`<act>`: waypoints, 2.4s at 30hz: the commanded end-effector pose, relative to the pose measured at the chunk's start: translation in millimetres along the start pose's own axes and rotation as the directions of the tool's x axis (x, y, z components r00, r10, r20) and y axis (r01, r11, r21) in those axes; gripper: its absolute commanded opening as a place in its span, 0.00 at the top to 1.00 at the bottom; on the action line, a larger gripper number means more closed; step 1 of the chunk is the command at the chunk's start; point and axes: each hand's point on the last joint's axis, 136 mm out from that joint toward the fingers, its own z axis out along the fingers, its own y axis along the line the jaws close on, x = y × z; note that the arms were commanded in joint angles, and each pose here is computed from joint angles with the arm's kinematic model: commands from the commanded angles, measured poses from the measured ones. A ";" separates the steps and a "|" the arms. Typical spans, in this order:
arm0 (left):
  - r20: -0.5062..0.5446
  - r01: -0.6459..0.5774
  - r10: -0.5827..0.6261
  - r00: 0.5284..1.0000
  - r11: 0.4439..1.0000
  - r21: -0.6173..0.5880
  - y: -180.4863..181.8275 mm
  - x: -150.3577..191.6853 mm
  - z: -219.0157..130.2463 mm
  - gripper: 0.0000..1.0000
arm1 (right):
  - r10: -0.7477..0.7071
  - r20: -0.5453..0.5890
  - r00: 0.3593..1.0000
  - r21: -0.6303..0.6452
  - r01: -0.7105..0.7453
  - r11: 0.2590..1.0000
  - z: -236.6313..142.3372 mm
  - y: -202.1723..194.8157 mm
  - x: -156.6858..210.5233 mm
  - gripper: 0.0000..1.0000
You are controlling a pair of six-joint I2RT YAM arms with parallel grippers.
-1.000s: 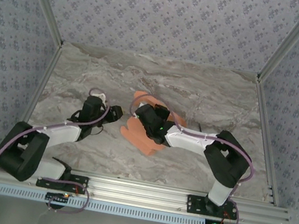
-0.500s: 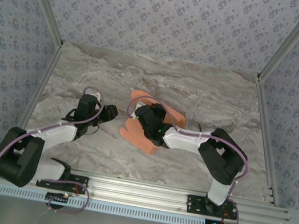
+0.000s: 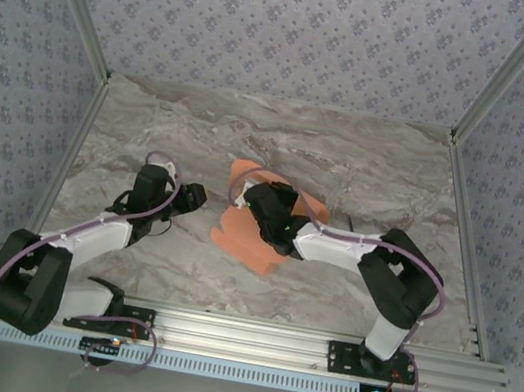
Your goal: Fold the paper box
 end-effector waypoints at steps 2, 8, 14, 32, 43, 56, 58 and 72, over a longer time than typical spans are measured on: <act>0.054 -0.070 0.065 0.996 0.992 0.108 -36.4 -25.1 -14.1 0.53 | 0.168 0.048 0.985 -0.148 -0.159 0.976 -21.0 -21.7 -1.9 1.00; 0.083 -0.133 0.118 0.990 0.966 0.220 -77.6 -36.9 -32.0 0.49 | 0.287 0.064 0.956 -0.310 -0.254 0.916 -36.7 -22.9 8.6 1.00; 0.061 -0.203 0.194 0.979 0.938 0.280 -121.9 -42.2 -36.3 0.44 | 0.357 0.085 0.930 -0.362 -0.305 0.881 -43.5 -27.1 11.0 1.00; -0.092 -0.163 0.208 0.974 0.920 0.357 -183.4 -54.0 29.0 0.46 | 0.399 0.117 0.909 -0.374 -0.332 0.866 -50.0 -25.4 8.6 1.00; -0.160 -0.164 0.229 0.960 0.927 0.338 -179.1 -31.5 46.1 0.48 | 0.416 0.117 0.902 -0.358 -0.352 0.865 -48.4 -30.9 7.9 1.00; -0.193 -0.109 0.193 0.962 0.920 0.377 -183.2 -11.5 42.4 0.49 | 0.467 0.097 0.879 -0.345 -0.411 0.844 -43.3 -38.7 4.7 1.00; -0.196 -0.093 0.178 0.964 0.920 0.382 -184.1 -11.2 42.5 0.49 | 0.478 0.096 0.873 -0.343 -0.422 0.839 -43.3 -40.5 4.2 1.00; -0.227 -0.020 0.135 0.965 0.894 0.448 -204.8 -4.9 51.0 0.57 | 0.511 0.106 0.853 -0.359 -0.447 0.820 -43.0 -39.8 -6.7 1.00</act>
